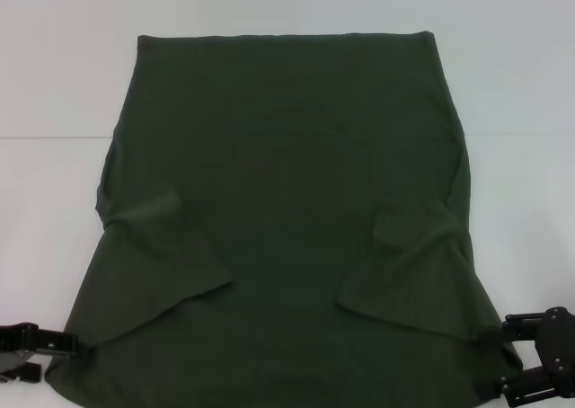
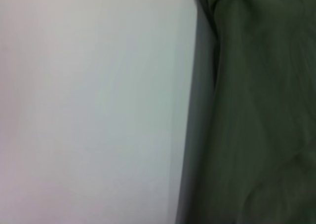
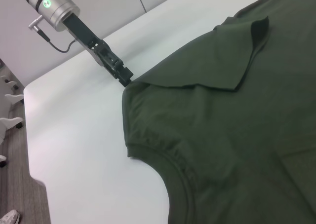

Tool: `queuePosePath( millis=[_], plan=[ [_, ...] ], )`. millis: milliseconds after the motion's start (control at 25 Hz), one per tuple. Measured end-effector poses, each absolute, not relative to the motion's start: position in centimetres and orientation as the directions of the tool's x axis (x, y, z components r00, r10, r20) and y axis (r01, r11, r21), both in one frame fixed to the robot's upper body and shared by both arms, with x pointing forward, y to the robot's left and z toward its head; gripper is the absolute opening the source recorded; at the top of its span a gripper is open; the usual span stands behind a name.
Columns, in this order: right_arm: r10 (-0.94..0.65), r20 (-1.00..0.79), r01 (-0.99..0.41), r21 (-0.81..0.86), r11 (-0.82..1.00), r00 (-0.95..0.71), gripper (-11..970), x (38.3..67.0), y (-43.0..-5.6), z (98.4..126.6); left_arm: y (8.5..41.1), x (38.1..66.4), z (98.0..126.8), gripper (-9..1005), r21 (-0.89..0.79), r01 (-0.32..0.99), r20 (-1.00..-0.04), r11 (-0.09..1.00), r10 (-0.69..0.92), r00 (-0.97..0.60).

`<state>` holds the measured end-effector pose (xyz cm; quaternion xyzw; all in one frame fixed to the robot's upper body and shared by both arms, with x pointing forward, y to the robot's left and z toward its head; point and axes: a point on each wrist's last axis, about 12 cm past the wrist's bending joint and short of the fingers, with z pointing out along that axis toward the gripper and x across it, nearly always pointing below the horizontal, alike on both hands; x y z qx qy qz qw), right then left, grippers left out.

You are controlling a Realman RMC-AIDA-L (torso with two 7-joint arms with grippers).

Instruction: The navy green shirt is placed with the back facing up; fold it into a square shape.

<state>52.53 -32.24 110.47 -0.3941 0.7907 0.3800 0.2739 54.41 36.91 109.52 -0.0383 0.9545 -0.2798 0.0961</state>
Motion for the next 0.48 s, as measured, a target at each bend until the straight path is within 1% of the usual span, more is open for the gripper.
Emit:
queuePosePath(
  millis=[480],
  plan=[
    [-0.413, -0.731, -0.829, 0.39, 0.4, -0.544, 911, 52.46, -32.24, 110.39, 36.57, 54.58, 109.52, 937, -0.549, -0.014, -0.163, 0.836, -0.123, -0.979]
  ],
)
